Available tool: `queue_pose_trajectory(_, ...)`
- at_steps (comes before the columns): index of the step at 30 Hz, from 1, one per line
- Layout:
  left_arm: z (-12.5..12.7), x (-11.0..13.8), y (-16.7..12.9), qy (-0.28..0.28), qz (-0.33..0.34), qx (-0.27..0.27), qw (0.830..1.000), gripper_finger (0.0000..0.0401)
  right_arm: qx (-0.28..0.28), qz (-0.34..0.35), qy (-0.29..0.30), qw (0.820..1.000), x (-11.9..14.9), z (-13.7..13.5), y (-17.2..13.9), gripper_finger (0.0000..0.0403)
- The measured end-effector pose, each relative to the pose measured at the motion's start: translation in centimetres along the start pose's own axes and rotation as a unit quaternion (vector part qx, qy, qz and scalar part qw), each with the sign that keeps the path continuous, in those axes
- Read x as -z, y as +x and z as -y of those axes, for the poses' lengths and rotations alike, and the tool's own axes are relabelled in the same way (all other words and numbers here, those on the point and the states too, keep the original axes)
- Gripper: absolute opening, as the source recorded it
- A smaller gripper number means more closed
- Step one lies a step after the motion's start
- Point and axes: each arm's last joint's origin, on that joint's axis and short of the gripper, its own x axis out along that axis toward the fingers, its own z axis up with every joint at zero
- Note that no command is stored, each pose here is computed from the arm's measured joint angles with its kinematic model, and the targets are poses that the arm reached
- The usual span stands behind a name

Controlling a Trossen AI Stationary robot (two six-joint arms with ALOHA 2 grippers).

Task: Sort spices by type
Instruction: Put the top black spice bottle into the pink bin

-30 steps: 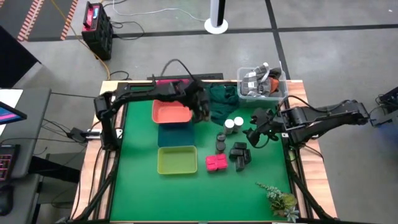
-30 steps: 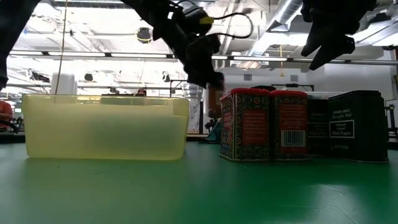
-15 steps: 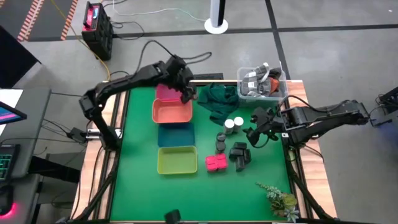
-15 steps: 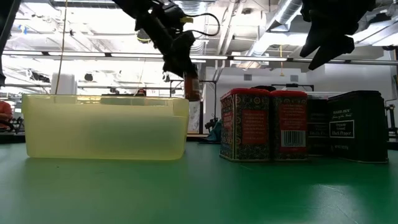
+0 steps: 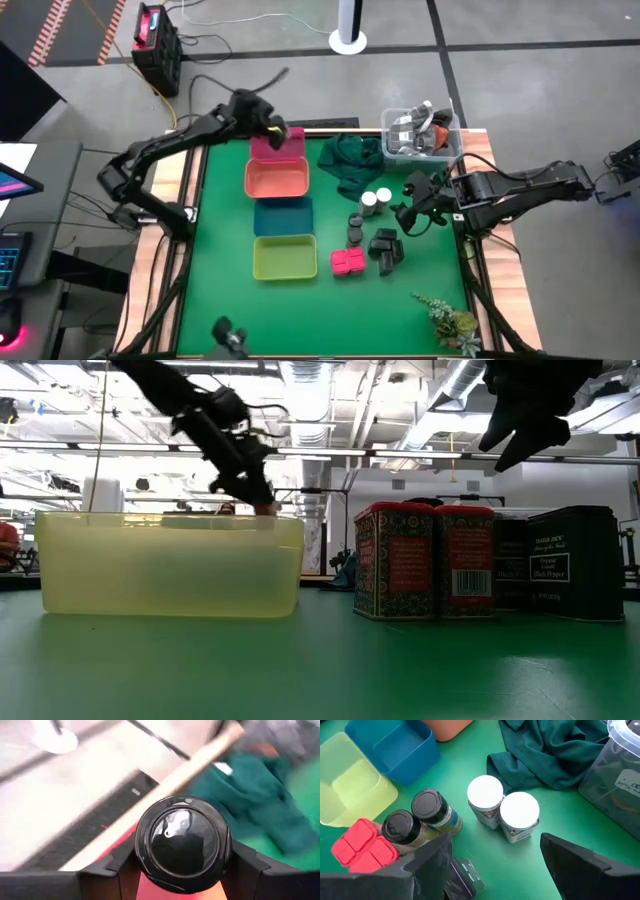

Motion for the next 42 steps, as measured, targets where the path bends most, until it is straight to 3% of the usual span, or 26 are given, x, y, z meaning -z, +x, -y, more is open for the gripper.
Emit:
queue_pose_trajectory(3,-0.9,1.8,-0.4,-0.014,0.003,-0.049,0.999,0.0206,0.000,0.001,0.006,1.000,0.0,0.0,0.0,0.0327)
queue_pose_trajectory(11,-1.7,6.6,0.8,-0.079,-0.020,-0.102,0.991,0.0206,-0.013,0.023,0.022,0.999,-0.4,-0.3,0.0,0.0327)
queue_pose_trajectory(22,-2.0,9.0,1.0,-0.086,-0.068,-0.130,0.985,0.0230,-0.026,0.036,0.031,0.999,-0.7,-0.6,0.0,0.0327)
queue_pose_trajectory(33,-1.6,7.8,0.7,-0.090,-0.054,-0.092,0.990,0.0289,-0.026,0.035,0.027,0.999,-0.7,-0.6,0.0,0.0327)
queue_pose_trajectory(37,0.3,5.8,-0.7,-0.026,-0.016,-0.051,0.998,0.0290,-0.026,0.036,0.019,0.999,-0.7,-0.6,-0.1,0.0327)
queue_pose_trajectory(42,5.1,3.7,-2.9,0.063,0.036,-0.039,0.997,0.0290,-0.027,0.037,0.013,0.999,-0.7,-0.5,-0.2,0.0327)
